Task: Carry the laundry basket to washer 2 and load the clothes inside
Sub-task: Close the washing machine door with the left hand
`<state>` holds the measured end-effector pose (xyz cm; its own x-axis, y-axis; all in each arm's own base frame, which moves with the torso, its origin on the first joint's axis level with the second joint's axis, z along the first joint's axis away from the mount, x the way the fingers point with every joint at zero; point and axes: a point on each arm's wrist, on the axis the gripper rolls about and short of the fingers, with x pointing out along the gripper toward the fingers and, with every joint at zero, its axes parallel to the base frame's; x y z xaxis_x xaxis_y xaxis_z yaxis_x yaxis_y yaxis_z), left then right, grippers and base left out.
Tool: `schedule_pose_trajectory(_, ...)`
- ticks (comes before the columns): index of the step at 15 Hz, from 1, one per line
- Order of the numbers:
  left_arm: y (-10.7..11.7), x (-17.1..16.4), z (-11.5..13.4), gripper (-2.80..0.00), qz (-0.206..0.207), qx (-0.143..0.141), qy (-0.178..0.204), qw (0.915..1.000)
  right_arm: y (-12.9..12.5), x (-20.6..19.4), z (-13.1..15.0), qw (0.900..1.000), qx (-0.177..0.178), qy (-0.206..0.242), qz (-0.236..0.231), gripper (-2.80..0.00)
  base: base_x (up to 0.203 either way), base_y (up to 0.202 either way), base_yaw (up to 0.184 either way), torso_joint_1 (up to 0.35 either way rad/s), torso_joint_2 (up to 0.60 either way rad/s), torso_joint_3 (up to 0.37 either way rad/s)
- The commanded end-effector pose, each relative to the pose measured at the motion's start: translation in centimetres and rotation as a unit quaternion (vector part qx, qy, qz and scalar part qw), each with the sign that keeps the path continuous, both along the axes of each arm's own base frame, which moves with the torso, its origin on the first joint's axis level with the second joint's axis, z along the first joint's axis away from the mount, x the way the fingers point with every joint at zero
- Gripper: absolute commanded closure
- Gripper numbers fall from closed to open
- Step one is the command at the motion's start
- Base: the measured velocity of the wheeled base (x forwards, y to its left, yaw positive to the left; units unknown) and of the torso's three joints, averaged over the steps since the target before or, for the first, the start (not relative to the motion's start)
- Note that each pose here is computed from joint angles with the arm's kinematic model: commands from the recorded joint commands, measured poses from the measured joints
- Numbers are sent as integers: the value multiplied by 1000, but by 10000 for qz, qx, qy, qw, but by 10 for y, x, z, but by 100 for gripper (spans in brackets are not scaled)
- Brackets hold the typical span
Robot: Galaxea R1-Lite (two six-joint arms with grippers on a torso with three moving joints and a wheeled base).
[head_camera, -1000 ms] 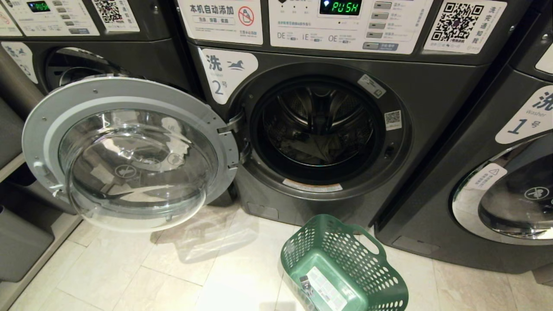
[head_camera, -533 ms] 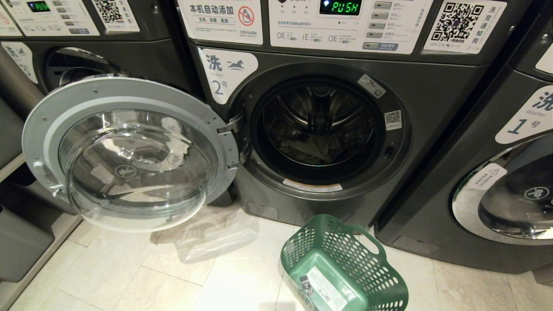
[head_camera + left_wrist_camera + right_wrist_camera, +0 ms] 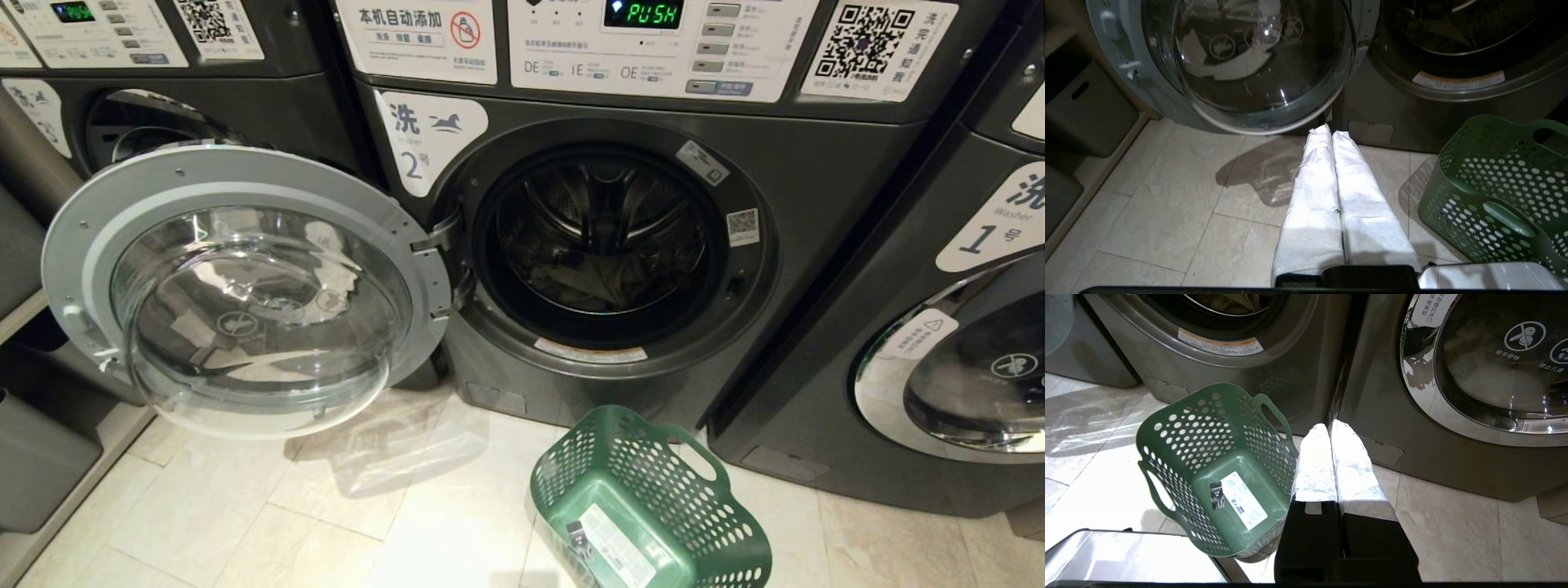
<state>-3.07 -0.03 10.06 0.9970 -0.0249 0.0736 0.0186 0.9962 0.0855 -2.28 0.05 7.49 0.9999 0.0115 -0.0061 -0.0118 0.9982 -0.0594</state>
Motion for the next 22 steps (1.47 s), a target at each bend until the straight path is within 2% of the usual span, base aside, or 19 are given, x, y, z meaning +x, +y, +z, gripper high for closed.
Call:
schedule_pose_trajectory(1,0,-11,44,0,72,-1,-423,9991,0,0,0,10000,-6,8,4,0,0,0,0,0,0,0)
schedule_pose_trajectory(3,1,-7,105,0,305,-72,-483,9983,0,0,0,10000,-1,1,4,0,0,0,0,0,0,0)
schedule_pose_trajectory(5,2,26,177,0,502,-307,-364,9976,0,0,0,10000,12,1,-3,0,0,0,0,0,0,0)
schedule_pose_trajectory(7,4,84,247,0,751,-594,-329,9949,0,0,0,10000,30,1,-4,0,0,0,0,0,0,0)
schedule_pose_trajectory(9,13,157,288,0,1101,-764,-195,9908,0,0,0,10000,68,1,-10,0,0,0,0,0,0,0)
schedule_pose_trajectory(11,48,228,302,0,1653,-881,19,9823,0,0,0,9999,114,-6,-27,0,0,0,0,0,0,0)
schedule_pose_trajectory(12,77,256,303,0,1939,-942,68,9765,0,0,0,9999,114,-6,-27,0,0,0,0,0,0,0)
schedule_pose_trajectory(14,140,284,307,0,2279,-1024,18,9683,0,0,0,9999,131,0,-37,0,0,0,0,0,0,0)
schedule_pose_trajectory(15,166,285,303,0,2304,-1084,80,9670,0,0,0,9999,152,-6,-43,0,0,0,0,0,0,0)
schedule_pose_trajectory(16,181,287,300,0,2195,-1213,127,9680,0,0,0,9999,155,-6,-52,0,0,0,0,0,0,0)
schedule_pose_trajectory(19,184,290,298,0,1918,-1763,47,9655,0,0,0,9998,214,-6,-58,0,0,0,0,0,0,0)
schedule_pose_trajectory(22,186,289,301,0,1144,-2245,-33,9677,0,0,0,9997,225,-6,-63,0,0,0,0,0,0,0)
